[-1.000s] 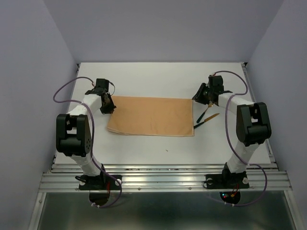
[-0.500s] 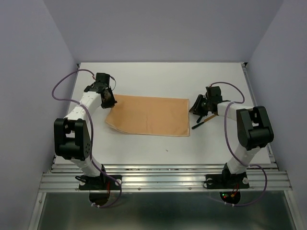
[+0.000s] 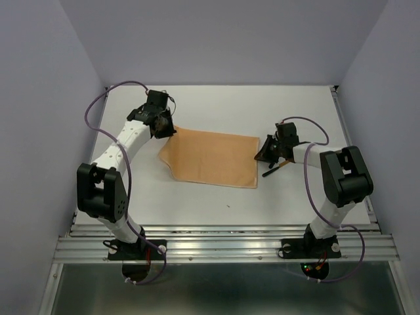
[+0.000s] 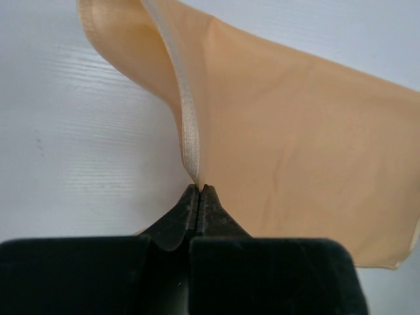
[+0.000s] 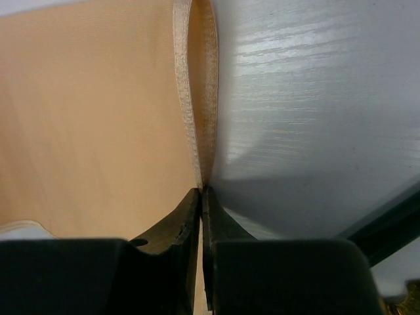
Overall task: Fold the napkin into a case and place the utensils inside
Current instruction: Pick up the rectangle-folded napkin at the center of the board, then fold the rectangle-folded napkin at the center of the board.
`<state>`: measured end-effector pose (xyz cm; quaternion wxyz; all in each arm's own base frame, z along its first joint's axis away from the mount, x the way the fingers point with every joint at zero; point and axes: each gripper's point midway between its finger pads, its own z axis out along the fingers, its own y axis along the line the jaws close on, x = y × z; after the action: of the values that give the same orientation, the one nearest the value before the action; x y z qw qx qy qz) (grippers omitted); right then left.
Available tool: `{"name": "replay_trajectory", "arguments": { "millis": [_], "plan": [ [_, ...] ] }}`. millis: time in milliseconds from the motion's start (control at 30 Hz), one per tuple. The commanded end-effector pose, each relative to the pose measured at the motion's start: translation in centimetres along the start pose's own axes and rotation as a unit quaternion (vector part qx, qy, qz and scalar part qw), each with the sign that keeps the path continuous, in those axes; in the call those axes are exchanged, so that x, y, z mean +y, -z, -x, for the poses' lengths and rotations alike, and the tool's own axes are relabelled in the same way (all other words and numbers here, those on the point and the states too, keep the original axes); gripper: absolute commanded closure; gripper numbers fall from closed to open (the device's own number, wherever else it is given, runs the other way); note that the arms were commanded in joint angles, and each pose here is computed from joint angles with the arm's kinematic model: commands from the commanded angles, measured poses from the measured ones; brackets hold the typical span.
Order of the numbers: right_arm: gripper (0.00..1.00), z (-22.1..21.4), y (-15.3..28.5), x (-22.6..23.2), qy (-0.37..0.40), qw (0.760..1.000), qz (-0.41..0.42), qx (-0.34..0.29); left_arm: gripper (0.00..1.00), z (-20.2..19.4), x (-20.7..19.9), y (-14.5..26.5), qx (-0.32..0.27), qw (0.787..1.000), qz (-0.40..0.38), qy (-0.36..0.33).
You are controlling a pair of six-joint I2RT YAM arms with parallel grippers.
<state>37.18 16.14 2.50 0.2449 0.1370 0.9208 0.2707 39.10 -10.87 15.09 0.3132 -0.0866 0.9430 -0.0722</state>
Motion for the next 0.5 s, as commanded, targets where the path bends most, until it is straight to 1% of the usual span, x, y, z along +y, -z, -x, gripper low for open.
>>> {"name": "replay_trajectory", "arguments": {
  "millis": [0,100,167,233,267,433,467],
  "plan": [
    [0.93,-0.4,-0.8,0.4,0.003,1.000,0.004,-0.003,1.00,1.9,-4.0,3.3,-0.036,0.998,-0.053,-0.007],
    [0.93,-0.7,-1.3,1.2,0.005,1.000,0.010,-0.001,1.00,1.5,-6.4,3.6,-0.036,0.996,-0.074,-0.016],
    [0.94,-0.8,-1.5,1.5,0.005,1.000,0.012,0.000,1.00,0.5,-8.5,3.5,-0.021,0.994,-0.099,-0.027],
    [0.94,-0.9,-1.9,1.8,0.004,1.000,0.013,0.001,1.00,0.2,-9.8,3.5,-0.018,0.994,-0.108,-0.030],
    [0.94,-0.8,-1.9,1.9,0.003,1.000,0.013,-0.001,1.00,-0.5,-10.9,3.3,-0.011,0.993,-0.113,-0.037],
    [0.94,-0.6,-2.8,2.4,-0.005,1.000,0.018,0.000,1.00,-1.2,-14.4,2.5,-0.012,0.990,-0.138,-0.037],
    [0.94,-0.4,-2.9,3.0,0.000,1.000,0.023,-0.001,1.00,-1.6,-14.9,1.8,-0.002,0.989,-0.142,-0.031]
  ]
}}
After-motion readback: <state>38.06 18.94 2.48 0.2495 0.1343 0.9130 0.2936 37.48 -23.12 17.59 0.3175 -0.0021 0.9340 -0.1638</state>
